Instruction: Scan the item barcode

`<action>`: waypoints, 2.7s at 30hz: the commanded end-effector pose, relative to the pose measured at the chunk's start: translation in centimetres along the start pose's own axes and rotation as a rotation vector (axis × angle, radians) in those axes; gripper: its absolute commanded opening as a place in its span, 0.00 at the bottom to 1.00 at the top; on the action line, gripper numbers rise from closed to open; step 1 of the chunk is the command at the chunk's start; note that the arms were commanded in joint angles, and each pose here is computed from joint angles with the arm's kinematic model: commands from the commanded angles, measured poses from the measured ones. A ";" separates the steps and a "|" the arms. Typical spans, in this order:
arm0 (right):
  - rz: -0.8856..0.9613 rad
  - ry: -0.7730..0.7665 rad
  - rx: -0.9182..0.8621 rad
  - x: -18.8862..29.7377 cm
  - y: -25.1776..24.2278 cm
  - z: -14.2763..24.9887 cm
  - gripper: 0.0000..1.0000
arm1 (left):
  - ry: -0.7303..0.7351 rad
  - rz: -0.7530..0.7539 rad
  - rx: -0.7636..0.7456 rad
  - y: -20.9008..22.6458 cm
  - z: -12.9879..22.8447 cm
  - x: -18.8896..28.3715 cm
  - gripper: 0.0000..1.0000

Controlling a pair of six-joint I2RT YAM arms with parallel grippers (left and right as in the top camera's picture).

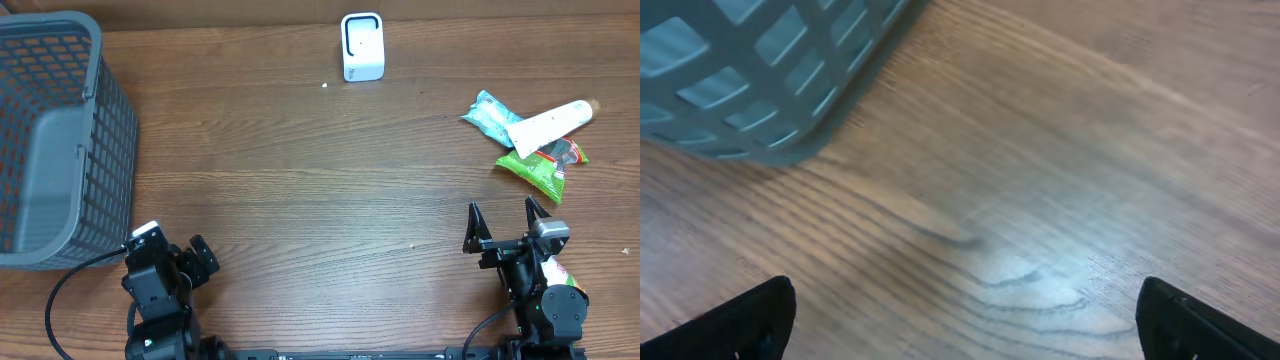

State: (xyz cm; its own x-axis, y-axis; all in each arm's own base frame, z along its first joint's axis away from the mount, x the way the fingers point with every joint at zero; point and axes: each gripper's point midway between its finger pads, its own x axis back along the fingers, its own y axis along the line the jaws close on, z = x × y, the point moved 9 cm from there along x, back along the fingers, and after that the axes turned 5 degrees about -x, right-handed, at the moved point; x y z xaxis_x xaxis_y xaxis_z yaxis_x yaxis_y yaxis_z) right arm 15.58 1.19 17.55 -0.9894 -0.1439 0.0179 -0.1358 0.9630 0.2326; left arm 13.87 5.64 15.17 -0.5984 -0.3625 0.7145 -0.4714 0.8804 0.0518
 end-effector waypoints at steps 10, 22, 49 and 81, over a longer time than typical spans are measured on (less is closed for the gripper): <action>-0.007 -0.004 -0.003 0.0 0.0 0.2 1.00 | -0.058 -0.015 -0.064 -0.1 -0.1 1.5 1.00; -0.007 -0.004 -0.003 0.0 0.0 0.2 1.00 | -0.673 0.185 0.082 -2.0 -4.1 4.0 1.00; -0.007 -0.004 -0.003 0.0 0.0 0.2 1.00 | -0.745 0.171 0.020 -2.3 -1.2 1.0 1.00; -0.007 -0.004 -0.003 0.0 0.0 0.2 1.00 | -0.745 0.171 0.020 -2.3 -1.2 1.0 1.00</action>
State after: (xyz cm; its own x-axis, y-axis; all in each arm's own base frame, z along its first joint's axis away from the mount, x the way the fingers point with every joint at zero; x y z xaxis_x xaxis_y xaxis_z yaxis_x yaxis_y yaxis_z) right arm 15.58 1.19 17.54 -0.9894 -0.1439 0.0186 -0.1357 0.9631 0.2323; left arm 15.14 3.74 16.63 -0.9351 -0.3489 0.0624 -0.3521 0.9346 -0.0505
